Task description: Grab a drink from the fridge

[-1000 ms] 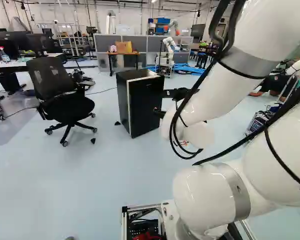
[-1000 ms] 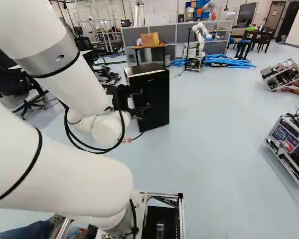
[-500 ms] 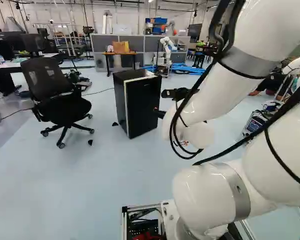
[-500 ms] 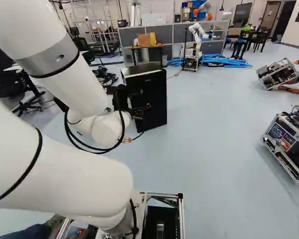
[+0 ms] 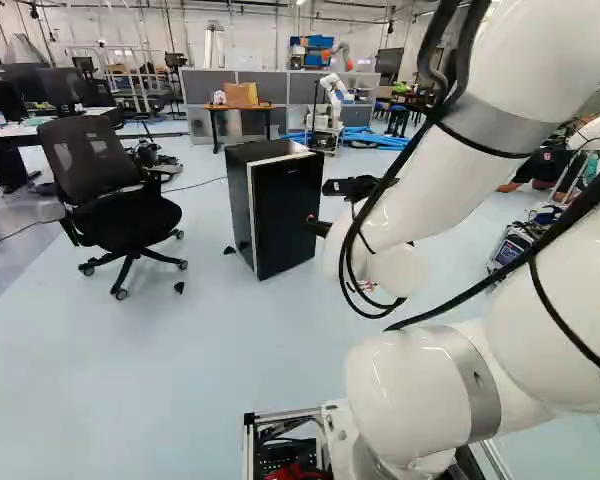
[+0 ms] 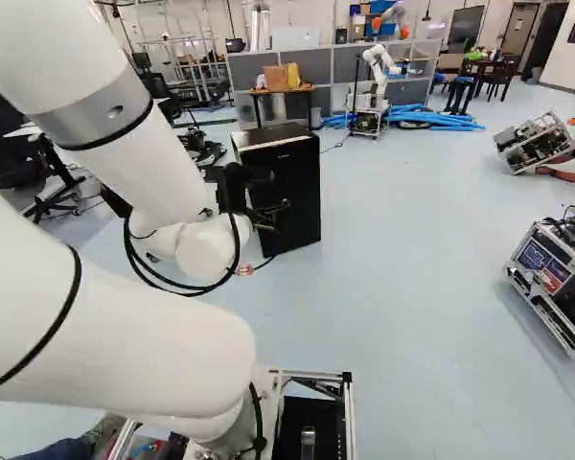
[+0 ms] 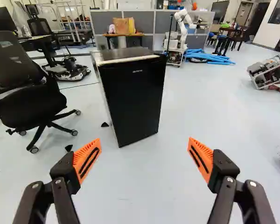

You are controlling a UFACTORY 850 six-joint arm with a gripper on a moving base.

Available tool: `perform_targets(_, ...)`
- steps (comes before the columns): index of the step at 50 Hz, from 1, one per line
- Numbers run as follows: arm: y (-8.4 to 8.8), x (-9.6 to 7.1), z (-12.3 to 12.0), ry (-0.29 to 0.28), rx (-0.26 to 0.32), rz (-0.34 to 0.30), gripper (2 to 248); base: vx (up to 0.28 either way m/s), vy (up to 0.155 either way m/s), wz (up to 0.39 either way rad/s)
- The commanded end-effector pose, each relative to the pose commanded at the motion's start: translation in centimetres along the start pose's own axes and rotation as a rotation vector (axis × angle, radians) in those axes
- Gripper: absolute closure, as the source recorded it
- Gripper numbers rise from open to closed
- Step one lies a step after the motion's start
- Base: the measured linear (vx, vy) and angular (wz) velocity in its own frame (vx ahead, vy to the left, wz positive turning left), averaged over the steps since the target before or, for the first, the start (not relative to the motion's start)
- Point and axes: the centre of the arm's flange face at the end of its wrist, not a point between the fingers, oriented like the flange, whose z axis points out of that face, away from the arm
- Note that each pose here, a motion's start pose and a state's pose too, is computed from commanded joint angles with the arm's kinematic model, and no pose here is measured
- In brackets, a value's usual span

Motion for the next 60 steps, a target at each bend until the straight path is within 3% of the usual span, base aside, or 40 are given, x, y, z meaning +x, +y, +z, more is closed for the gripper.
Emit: perform_targets(60,0.00,0.00,0.00,0.000,0.000,0.000,3,0.068,0.000,-0.008)
